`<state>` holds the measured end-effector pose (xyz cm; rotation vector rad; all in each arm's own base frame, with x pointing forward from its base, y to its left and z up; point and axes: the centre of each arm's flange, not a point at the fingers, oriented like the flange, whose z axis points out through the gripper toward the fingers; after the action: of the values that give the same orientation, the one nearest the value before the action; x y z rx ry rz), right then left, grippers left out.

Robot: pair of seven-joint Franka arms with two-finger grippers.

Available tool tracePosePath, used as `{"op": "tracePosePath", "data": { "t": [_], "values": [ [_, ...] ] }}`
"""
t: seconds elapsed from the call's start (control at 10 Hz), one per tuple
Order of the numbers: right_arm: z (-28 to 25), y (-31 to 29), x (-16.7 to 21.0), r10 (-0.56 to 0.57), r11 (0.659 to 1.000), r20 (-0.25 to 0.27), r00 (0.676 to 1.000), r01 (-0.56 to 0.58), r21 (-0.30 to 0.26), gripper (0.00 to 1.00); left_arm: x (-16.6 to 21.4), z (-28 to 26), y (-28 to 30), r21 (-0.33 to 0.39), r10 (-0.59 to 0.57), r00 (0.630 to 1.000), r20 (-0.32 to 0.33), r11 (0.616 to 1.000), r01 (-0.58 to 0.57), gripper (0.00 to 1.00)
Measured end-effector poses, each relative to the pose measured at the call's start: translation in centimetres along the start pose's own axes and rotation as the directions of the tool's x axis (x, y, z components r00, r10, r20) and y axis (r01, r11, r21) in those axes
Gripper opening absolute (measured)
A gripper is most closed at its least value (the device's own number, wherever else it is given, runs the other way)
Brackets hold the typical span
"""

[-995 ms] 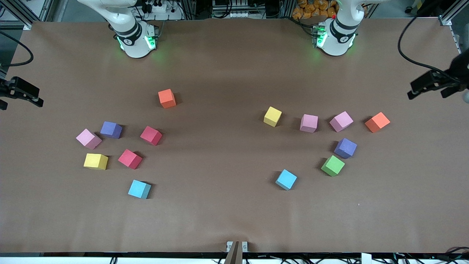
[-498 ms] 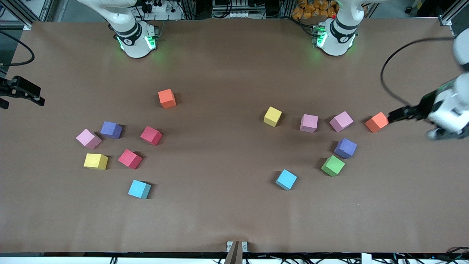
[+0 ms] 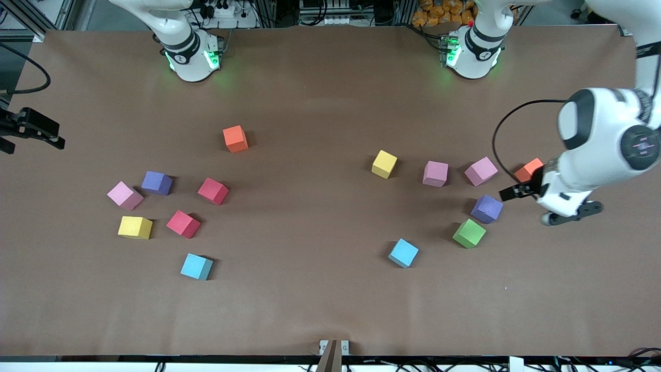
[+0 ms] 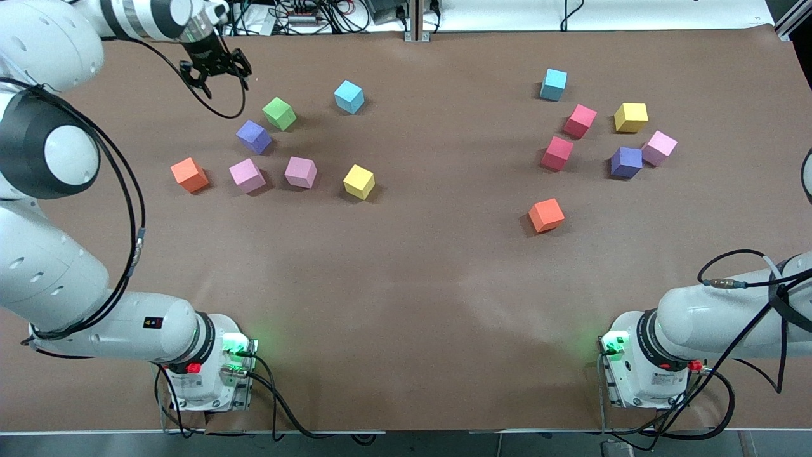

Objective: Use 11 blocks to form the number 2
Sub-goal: 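Reach the left gripper down and grasp the pink cube beside the purple cube, then lift the pink cube with the left gripper while the right gripper reaches the red cube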

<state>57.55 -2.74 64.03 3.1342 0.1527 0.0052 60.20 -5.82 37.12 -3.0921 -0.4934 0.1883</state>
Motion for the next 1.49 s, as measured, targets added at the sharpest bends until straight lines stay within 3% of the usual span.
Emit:
{"op": "tracePosePath", "data": {
  "t": [0.5,0.8,1.09,1.49],
  "values": [
    [2.8,-3.0,1.6,-0.055,0.998,0.039,0.998,0.055,0.01,1.0,-4.4,11.3,-1.6,0.032,-0.119,0.993,-0.005,0.992,0.119,1.0],
    [5.4,-3.1,2.9,-0.052,0.998,0.002,0.999,0.052,0.032,1.0,-6.4,14.0,-2.8,0.026,-0.198,0.98,-0.016,0.98,0.199,1.0],
    [13.1,-4.2,4.4,-0.051,0.995,-0.01,0.999,0.052,0.084,1.0,-7.9,15.8,-3.5,0.04,-0.234,0.972,0.004,0.971,0.234,1.0],
    [21.1,-6.6,6.5,-0.183,0.979,0.026,0.983,0.18,0.096,1.0,-9.1,18.0,-4.2,0.051,-0.239,0.971,0.019,0.97,0.238,1.0]
  ]
}}
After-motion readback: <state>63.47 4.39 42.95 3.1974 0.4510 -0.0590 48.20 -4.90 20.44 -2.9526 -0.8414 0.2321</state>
